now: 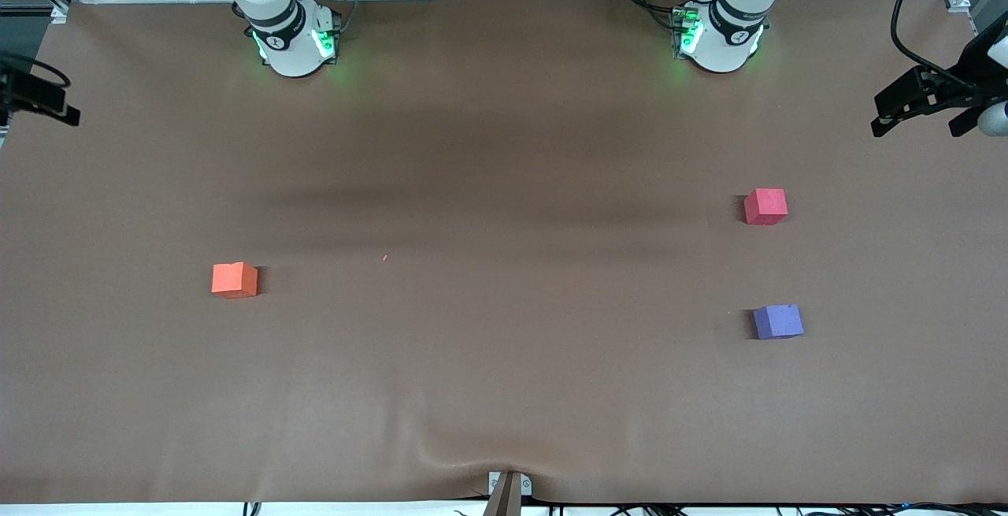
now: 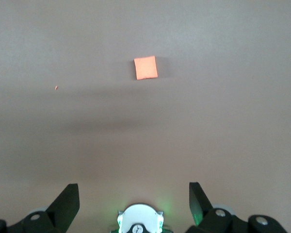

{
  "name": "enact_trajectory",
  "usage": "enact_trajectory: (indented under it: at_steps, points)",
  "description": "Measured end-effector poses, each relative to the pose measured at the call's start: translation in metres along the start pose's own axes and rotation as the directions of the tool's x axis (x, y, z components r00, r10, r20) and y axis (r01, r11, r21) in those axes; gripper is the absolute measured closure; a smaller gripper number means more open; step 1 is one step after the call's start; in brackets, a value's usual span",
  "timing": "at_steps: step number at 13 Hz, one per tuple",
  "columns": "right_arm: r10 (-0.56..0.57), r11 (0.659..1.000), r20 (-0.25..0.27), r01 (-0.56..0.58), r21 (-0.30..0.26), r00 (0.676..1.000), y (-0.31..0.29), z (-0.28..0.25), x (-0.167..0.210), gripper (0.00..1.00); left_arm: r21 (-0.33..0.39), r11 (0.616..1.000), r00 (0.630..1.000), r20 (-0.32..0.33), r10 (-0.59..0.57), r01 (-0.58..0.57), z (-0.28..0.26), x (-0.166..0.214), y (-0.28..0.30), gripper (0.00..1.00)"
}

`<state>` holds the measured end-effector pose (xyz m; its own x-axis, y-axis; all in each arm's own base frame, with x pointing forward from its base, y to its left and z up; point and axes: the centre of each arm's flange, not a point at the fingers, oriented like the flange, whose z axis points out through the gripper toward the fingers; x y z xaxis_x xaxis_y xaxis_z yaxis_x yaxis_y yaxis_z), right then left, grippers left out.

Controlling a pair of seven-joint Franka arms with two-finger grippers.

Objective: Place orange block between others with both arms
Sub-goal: 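Reach the right gripper down to the orange cube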

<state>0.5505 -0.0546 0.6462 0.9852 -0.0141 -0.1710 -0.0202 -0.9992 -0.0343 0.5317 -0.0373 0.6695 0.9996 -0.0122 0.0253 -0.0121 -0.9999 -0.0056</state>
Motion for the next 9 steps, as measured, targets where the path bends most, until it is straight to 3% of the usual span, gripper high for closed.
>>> enact_trajectory:
  at_steps: [2,5,9]
  points:
    - [-0.001,1.000,0.004,0.001,-0.005,1.000,0.000,0.042,0.038,0.00,0.000,1.000,1.000,0.001,0.002,-0.002,0.001,0.001,0.001,0.00]
    - [-0.001,1.000,0.049,0.001,-0.016,0.999,0.003,0.136,0.109,0.00,0.000,1.000,1.000,0.002,0.001,-0.001,0.001,0.002,0.001,0.00]
    - [0.002,1.000,0.069,-0.001,-0.027,0.998,0.008,0.234,0.158,0.00,0.000,1.000,1.000,0.024,0.002,-0.002,0.013,0.008,0.001,0.00]
